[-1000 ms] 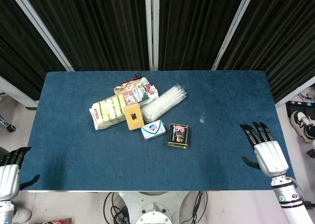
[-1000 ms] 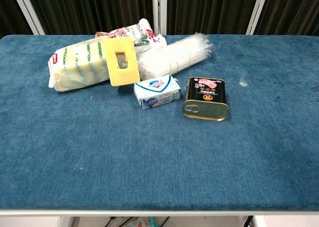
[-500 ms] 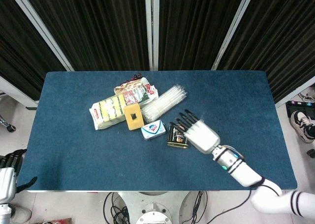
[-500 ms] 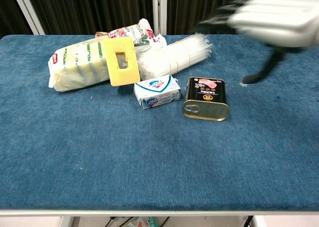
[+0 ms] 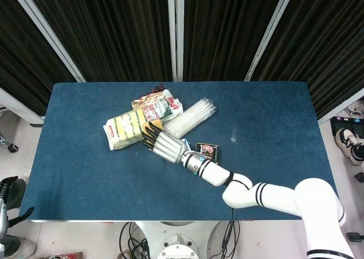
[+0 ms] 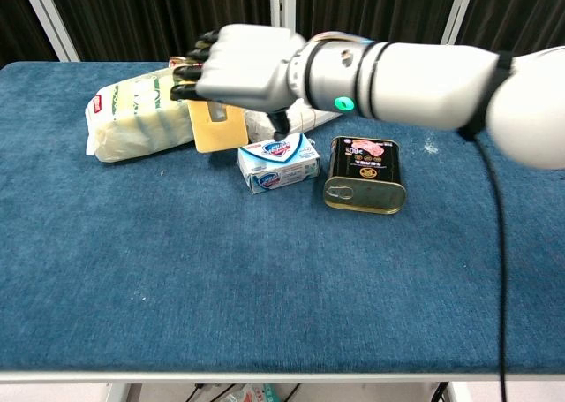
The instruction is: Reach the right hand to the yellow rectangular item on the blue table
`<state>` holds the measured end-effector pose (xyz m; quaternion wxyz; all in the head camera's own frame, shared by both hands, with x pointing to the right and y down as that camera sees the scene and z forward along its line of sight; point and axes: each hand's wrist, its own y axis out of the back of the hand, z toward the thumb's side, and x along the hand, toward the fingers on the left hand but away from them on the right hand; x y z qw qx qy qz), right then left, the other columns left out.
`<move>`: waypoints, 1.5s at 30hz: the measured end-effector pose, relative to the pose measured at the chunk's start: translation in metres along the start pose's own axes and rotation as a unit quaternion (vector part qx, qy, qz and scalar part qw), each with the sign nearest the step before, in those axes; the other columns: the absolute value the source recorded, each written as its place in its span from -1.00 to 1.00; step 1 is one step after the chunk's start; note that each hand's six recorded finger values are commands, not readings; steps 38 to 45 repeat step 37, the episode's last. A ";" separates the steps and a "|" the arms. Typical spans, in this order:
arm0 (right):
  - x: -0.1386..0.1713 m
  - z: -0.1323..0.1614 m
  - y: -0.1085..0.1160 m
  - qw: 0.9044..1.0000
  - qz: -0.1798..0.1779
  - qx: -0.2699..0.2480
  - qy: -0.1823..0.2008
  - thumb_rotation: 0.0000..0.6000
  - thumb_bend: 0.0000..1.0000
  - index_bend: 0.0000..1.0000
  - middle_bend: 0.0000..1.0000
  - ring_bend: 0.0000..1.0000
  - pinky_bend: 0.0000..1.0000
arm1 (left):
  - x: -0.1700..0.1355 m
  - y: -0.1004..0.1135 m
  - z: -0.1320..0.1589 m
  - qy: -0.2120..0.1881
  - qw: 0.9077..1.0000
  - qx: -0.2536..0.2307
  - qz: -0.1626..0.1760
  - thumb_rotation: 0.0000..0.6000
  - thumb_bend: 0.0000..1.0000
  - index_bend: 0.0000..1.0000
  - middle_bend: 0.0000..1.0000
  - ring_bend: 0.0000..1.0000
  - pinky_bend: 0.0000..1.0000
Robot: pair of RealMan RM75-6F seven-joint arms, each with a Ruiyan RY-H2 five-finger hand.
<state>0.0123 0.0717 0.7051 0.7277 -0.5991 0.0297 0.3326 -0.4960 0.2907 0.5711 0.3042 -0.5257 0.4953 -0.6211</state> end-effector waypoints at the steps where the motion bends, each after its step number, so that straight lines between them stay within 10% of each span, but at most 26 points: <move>1: -0.005 0.002 -0.001 1.000 0.000 0.007 0.001 1.00 -1.00 -1.00 -1.00 -1.00 -1.00 | 0.000 0.000 -0.001 0.001 1.000 -0.001 0.001 1.00 -0.81 -0.62 -0.61 -0.64 -0.55; 12: -0.054 0.022 -0.008 0.996 0.012 0.092 0.010 1.00 -0.96 -0.94 -0.83 -1.00 -1.00 | -0.010 0.000 -0.018 0.026 1.000 -0.012 0.004 1.00 -0.81 -0.62 -0.61 -0.64 -0.55; 20: -0.066 0.015 -0.012 0.992 -0.007 0.121 -0.029 1.00 -0.49 0.23 0.03 -0.16 -0.14 | -0.015 0.001 -0.023 0.031 0.999 -0.018 0.005 1.00 -0.81 -0.59 -0.61 -0.64 -0.55; 37: 0.013 0.012 0.053 0.975 -0.214 -0.046 -0.035 1.00 -0.45 0.30 0.08 -0.14 -0.15 | -0.012 0.007 -0.006 -0.001 1.000 -0.002 0.008 1.00 -0.81 -0.59 -0.61 -0.64 -0.55; 45: 0.013 0.012 0.053 0.975 -0.214 -0.046 -0.035 1.00 -0.45 0.30 0.08 -0.14 -0.15 | -0.012 0.007 -0.006 -0.001 1.000 -0.002 0.008 1.00 -0.81 -0.59 -0.61 -0.64 -0.55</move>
